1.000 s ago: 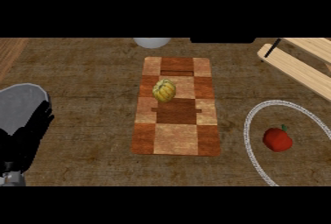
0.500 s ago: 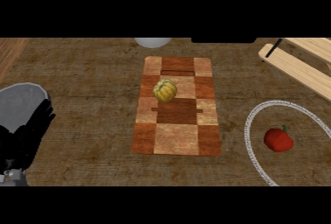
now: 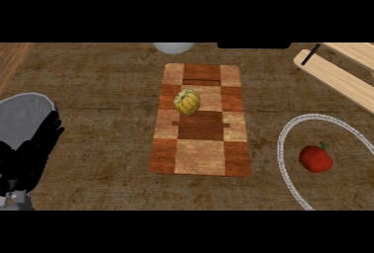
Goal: Pick the can from the placemat and place it in the tiered shelf
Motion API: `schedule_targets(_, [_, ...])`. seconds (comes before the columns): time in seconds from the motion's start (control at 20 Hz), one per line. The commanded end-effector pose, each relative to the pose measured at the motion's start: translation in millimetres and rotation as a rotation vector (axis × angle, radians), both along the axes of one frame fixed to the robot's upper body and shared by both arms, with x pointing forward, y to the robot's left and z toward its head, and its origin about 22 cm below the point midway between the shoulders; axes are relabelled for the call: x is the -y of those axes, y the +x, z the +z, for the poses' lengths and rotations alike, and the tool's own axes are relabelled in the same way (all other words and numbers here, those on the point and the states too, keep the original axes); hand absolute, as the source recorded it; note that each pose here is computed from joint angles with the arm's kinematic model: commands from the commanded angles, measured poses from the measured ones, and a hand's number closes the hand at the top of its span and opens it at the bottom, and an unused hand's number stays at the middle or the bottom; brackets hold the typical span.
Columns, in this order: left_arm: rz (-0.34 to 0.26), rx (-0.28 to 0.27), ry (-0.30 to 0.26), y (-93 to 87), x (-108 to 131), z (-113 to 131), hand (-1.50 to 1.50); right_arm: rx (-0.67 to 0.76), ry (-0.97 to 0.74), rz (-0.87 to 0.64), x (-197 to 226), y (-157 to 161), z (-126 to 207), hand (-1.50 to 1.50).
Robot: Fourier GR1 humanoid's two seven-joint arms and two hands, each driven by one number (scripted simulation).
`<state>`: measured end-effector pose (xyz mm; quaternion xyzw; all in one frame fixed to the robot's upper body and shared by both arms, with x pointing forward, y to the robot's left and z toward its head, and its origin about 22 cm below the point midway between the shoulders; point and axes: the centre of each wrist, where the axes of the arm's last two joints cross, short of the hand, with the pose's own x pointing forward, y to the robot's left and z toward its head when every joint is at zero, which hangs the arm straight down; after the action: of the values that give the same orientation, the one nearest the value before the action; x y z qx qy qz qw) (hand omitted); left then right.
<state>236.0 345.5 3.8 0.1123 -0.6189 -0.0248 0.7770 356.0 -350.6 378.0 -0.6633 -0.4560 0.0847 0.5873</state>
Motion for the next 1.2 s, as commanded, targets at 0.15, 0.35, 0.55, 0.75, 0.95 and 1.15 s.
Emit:
schedule_targets(0.15, [-0.001,-0.017,-0.006,-2.6,-0.1,-5.4,0.00,0.043,0.053,-0.019,36.3,20.2,-23.9,1.50])
schedule_targets(0.35, [-0.003,-0.001,0.004,-21.5,-7.6,-13.7,0.00,0.028,0.098,-0.046,67.5,23.6,-49.9,1.50])
schedule_targets(0.55, [-0.003,0.013,0.009,-5.0,9.1,-3.0,0.00,0.076,0.160,-0.145,85.0,23.2,-52.7,1.50])
schedule_targets(0.75, [-0.007,0.003,0.010,2.9,3.4,-10.7,0.00,-0.047,0.105,-0.115,98.7,30.9,-71.1,-1.50])
schedule_targets(0.95, [-0.016,0.005,0.025,-8.4,-15.0,2.9,0.00,0.002,0.077,-0.096,107.6,29.1,-72.0,-1.50])
schedule_targets(1.15, [-0.009,0.010,0.009,-9.3,-8.0,-1.7,0.00,0.101,0.118,-0.067,107.2,30.0,-87.9,-1.50])
